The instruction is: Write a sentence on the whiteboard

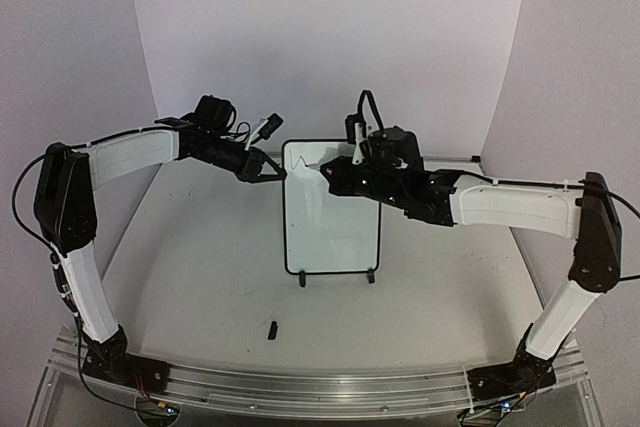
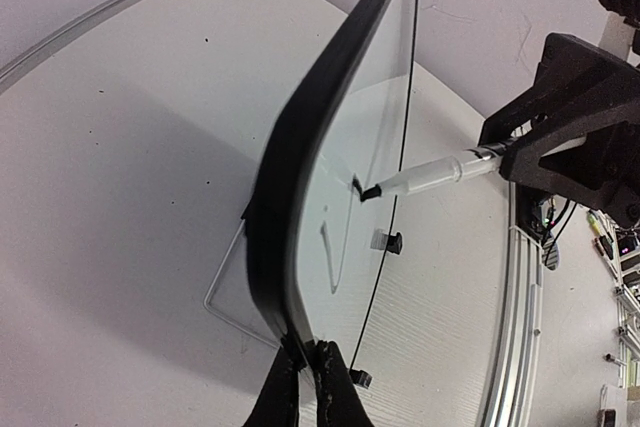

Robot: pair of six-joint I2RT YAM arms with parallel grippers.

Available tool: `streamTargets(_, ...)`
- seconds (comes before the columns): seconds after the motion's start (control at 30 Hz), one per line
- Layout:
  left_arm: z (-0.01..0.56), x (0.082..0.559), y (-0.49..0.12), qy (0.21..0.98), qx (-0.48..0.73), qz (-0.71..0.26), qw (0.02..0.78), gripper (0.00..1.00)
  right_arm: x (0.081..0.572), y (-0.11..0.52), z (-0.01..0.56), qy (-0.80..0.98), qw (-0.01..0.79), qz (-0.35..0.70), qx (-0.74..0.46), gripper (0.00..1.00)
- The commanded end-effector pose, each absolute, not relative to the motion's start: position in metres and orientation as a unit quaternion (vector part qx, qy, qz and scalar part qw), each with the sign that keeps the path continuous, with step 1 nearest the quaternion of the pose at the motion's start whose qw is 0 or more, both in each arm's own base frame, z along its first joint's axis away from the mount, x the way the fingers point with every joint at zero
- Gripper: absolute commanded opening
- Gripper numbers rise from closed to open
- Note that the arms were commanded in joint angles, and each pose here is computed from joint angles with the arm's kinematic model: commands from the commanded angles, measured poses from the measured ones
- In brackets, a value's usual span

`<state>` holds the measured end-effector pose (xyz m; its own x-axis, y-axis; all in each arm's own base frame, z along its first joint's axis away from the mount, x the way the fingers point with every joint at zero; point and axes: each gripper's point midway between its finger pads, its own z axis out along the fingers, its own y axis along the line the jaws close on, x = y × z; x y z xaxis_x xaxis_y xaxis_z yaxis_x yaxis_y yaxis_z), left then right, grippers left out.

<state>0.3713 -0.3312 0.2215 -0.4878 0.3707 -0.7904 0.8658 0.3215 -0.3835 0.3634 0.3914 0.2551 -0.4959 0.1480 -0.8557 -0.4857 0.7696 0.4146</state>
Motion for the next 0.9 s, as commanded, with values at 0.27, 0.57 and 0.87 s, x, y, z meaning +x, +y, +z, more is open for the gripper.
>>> streamTargets(0.27,0.216,0.359,-0.334,0.754,0.441,-0.387,0.296,0.00,0.386,0.371,0.318,0.761,0.566,0.311,-0.055,0.00)
streamTargets(0.57,0.216,0.359,-0.334,0.754,0.442,-0.384,0.296,0.00,0.389,0.376,0.318,0.761,0.564,0.315,-0.061,0.00)
streamTargets(0.87,0.215,0.359,-0.332,0.756,0.442,-0.380,0.298,0.00,0.362,0.384,0.333,0.747,0.545,0.362,-0.119,0.00)
